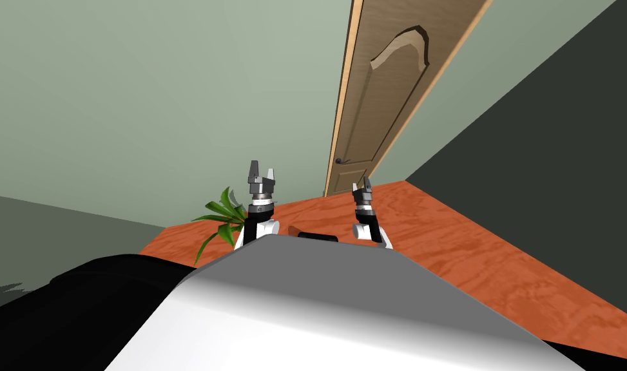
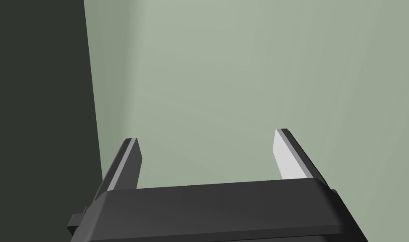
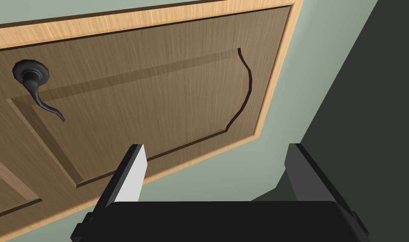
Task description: Pull the door open
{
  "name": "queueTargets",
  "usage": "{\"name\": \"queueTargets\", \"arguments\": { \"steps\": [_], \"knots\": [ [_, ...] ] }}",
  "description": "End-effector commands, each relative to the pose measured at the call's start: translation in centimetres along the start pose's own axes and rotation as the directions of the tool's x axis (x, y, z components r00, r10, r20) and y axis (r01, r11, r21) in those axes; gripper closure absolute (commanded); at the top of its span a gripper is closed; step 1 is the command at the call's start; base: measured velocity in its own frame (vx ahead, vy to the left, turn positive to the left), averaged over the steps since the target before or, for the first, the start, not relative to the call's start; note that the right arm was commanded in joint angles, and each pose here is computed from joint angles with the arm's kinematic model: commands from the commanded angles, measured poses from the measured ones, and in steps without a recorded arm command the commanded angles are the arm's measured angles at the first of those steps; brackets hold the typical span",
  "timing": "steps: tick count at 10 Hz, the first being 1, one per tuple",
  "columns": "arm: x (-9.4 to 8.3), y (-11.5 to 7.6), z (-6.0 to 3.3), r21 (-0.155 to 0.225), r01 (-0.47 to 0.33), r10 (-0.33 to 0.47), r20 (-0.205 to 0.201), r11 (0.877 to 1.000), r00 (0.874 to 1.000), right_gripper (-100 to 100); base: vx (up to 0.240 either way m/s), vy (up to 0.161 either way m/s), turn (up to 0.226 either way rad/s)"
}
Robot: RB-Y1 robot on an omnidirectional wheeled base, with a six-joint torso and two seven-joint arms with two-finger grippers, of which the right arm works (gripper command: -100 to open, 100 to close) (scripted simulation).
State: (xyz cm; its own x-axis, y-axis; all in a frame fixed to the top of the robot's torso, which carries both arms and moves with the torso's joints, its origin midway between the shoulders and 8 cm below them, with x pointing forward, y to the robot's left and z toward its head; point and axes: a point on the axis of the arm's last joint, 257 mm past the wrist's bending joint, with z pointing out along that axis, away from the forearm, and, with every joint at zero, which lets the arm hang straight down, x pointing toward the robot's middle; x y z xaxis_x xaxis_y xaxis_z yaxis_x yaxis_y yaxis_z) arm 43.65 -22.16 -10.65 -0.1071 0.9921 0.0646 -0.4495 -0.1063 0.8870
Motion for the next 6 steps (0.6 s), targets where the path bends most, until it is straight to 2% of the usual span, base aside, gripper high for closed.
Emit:
{"name": "queueTargets", "arguments": {
  "steps": [1,6],
  "knots": [
    [0.2,-1.2,-0.12,0.015,-0.004,0.004,-0.014,1.0,1.0,-100,0.104,-0.023,-0.002],
    [0.7,-5.0,-0.29,0.066,-0.009,0.013,-0.057,0.998,0.998,-100,0.098,-0.017,-0.003]
  ]
}}
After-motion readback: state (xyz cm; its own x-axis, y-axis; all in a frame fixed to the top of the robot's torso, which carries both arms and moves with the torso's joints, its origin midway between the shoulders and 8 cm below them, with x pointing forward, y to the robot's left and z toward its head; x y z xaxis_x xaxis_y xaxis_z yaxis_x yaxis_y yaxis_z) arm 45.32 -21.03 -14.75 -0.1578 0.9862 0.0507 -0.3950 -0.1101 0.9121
